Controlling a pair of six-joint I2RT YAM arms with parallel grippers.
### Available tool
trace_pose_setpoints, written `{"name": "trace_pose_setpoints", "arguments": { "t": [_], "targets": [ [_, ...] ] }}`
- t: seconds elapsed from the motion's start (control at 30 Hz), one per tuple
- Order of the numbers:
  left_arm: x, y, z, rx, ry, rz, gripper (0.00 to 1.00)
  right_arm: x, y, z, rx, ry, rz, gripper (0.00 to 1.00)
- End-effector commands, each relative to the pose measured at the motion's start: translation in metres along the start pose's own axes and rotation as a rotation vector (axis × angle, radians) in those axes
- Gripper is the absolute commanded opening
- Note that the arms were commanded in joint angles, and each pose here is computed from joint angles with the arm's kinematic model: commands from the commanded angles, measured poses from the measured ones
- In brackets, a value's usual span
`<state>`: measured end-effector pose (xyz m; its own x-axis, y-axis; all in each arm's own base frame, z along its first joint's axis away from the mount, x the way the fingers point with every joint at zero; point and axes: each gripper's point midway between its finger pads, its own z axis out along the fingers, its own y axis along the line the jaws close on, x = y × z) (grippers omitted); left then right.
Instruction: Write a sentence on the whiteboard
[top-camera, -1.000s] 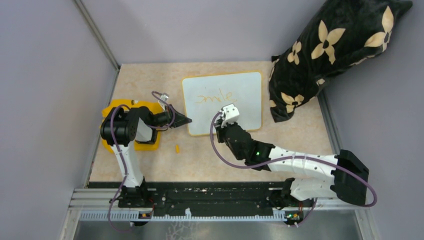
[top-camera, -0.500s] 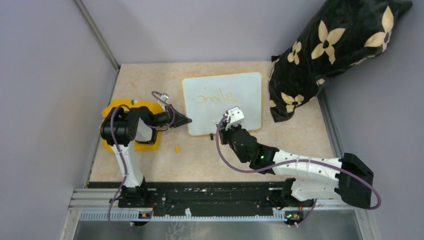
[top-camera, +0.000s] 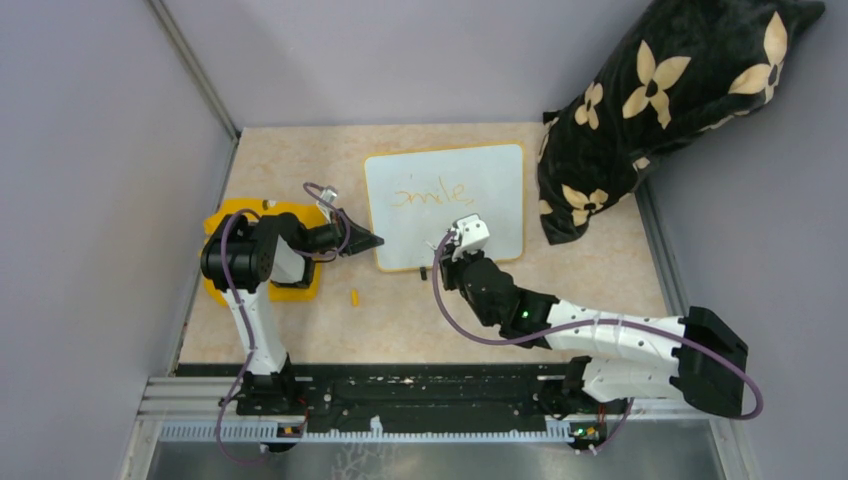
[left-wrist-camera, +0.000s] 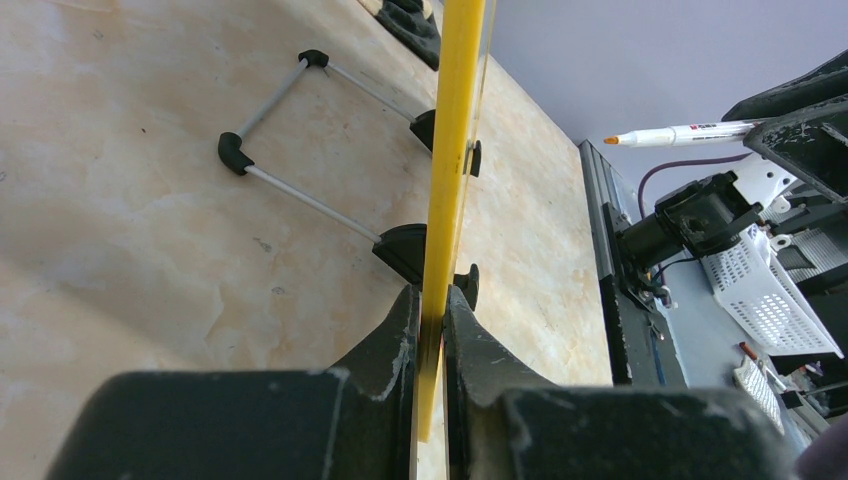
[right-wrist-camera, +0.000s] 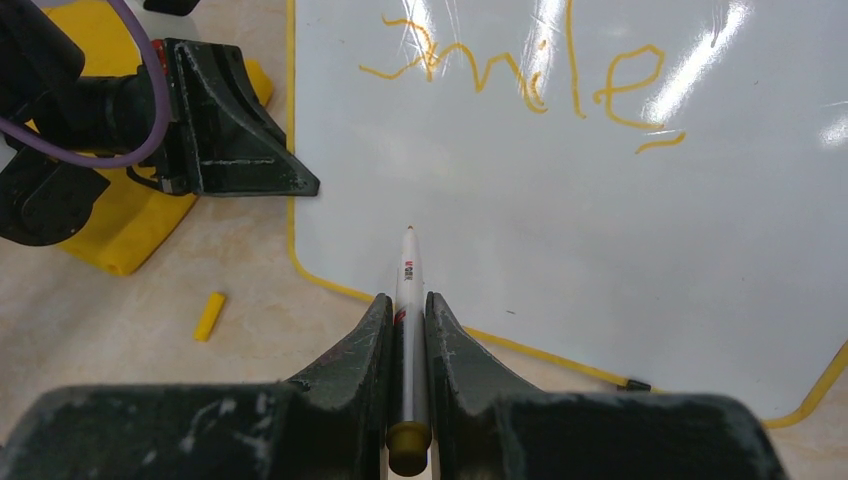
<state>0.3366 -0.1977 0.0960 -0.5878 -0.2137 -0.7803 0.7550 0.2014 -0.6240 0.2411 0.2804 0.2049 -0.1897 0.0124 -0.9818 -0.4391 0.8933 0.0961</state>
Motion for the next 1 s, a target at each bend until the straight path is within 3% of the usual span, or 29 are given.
{"name": "trace_pose_setpoints", "arguments": {
  "t": [0.0, 0.43, 0.97],
  "targets": [
    [-0.019, -0.003, 0.003, 0.013, -0.069, 0.153, 0.0, -0.031, 0.004, -0.008, -0.013, -0.064, 0.059, 0.0],
    [-0.027, -0.001, 0.001, -0.04, -0.102, 0.223, 0.0, -0.027, 0.005, -0.008, -0.018, -0.05, 0.068, 0.0],
    [-0.022, 0.002, 0.001, -0.039, -0.094, 0.198, 0.0, -0.024, 0.001, -0.006, 0.004, -0.061, 0.071, 0.0]
  ]
}}
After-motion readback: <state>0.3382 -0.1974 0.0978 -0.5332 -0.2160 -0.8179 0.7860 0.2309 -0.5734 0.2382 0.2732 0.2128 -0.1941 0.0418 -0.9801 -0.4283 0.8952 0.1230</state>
